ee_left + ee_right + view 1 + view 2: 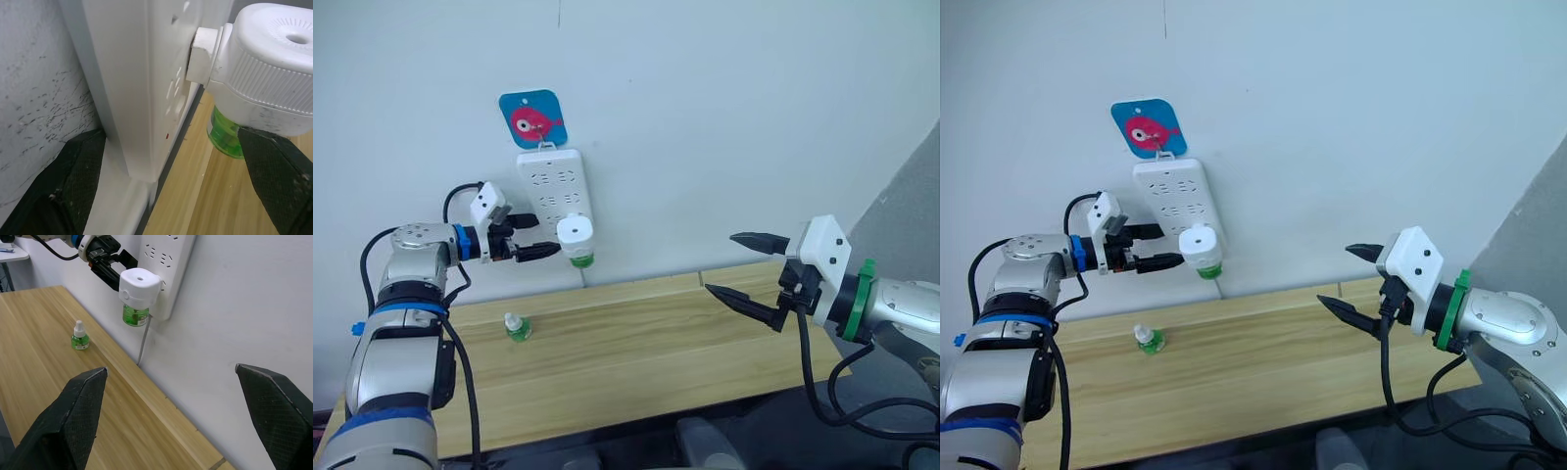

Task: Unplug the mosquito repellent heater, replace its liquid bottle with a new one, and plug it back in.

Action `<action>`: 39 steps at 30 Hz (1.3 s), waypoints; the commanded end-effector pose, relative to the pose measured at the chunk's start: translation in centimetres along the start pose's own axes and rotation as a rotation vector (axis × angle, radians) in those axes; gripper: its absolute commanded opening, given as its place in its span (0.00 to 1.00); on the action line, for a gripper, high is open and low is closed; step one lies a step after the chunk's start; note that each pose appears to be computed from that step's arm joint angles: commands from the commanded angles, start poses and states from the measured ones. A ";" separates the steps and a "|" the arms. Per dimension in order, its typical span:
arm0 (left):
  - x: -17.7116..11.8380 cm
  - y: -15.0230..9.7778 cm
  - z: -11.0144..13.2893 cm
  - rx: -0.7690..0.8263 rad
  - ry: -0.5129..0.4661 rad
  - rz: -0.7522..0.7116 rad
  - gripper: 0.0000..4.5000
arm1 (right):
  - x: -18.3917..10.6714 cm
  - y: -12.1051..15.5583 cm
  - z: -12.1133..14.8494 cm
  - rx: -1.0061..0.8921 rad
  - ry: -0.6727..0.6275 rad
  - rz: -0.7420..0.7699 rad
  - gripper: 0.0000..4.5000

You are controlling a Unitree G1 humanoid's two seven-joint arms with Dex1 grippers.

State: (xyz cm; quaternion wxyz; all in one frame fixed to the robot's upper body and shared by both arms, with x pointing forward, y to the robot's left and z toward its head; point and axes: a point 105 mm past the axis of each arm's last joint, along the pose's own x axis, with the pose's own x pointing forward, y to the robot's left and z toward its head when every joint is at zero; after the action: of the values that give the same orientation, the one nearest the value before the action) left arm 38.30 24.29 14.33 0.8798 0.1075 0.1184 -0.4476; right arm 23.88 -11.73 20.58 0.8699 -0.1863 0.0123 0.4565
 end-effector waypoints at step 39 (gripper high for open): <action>0.4 -0.5 4.4 -0.025 -0.166 -0.013 0.29 | 6.0 -0.3 0.3 0.109 -0.068 -0.164 1.00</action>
State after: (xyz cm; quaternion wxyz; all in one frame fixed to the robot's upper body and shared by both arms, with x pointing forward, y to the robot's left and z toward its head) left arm 38.32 22.78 15.92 0.8787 0.0636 0.0969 -0.4631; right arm 27.05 -7.52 19.41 0.9058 -0.1174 0.0061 0.4072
